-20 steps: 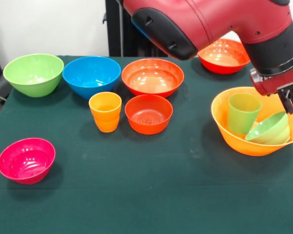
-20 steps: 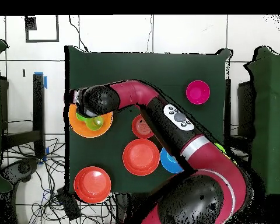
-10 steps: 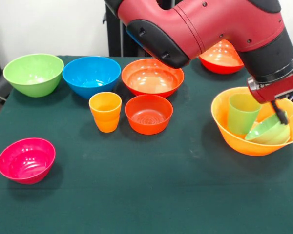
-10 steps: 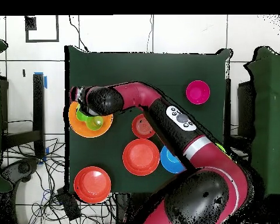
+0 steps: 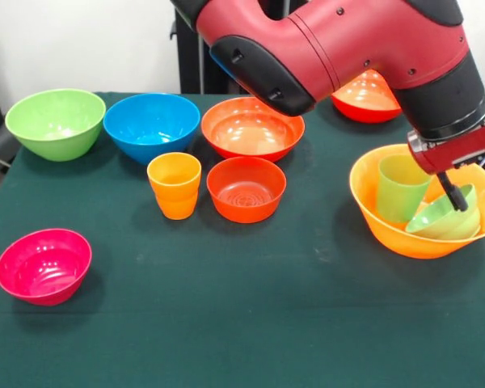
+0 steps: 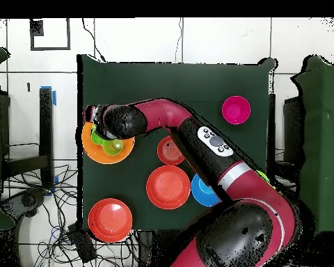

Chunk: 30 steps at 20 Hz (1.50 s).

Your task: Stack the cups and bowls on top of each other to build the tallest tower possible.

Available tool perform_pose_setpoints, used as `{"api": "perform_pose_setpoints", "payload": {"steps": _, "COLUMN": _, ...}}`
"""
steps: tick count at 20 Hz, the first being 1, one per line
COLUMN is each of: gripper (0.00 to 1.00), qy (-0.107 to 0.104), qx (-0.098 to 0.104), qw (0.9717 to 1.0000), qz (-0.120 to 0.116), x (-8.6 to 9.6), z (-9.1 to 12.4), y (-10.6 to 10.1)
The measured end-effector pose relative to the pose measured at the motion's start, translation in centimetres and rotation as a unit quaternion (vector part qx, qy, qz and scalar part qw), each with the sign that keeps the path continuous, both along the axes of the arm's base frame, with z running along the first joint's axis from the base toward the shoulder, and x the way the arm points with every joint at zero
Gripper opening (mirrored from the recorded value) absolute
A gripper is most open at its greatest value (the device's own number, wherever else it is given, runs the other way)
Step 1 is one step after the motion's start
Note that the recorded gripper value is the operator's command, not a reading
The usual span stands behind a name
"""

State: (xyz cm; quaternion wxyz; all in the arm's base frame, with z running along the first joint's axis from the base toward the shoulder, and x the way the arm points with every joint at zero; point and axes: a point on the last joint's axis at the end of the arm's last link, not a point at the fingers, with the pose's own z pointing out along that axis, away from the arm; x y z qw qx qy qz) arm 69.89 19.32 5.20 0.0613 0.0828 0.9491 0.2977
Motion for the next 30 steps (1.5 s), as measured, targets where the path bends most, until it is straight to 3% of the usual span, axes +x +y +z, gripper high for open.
{"api": "perform_pose_setpoints", "payload": {"steps": 9, "gripper": 1.0, "qy": -0.007, "qx": -0.007, "qw": 0.9999, "qz": 0.004, "x": -0.1, "z": 1.1, "y": -0.4}}
{"api": "perform_pose_setpoints", "payload": {"steps": 19, "gripper": 1.0, "qy": -0.011, "qx": -0.028, "qw": 0.9991, "qz": 0.029, "x": -2.6, "z": 3.3, "y": -1.2}}
{"api": "perform_pose_setpoints", "payload": {"steps": 30, "gripper": 1.0, "qy": 0.018, "qx": -0.031, "qw": 0.9988, "qz": 0.035, "x": -6.0, "z": 0.5, "y": -3.9}}
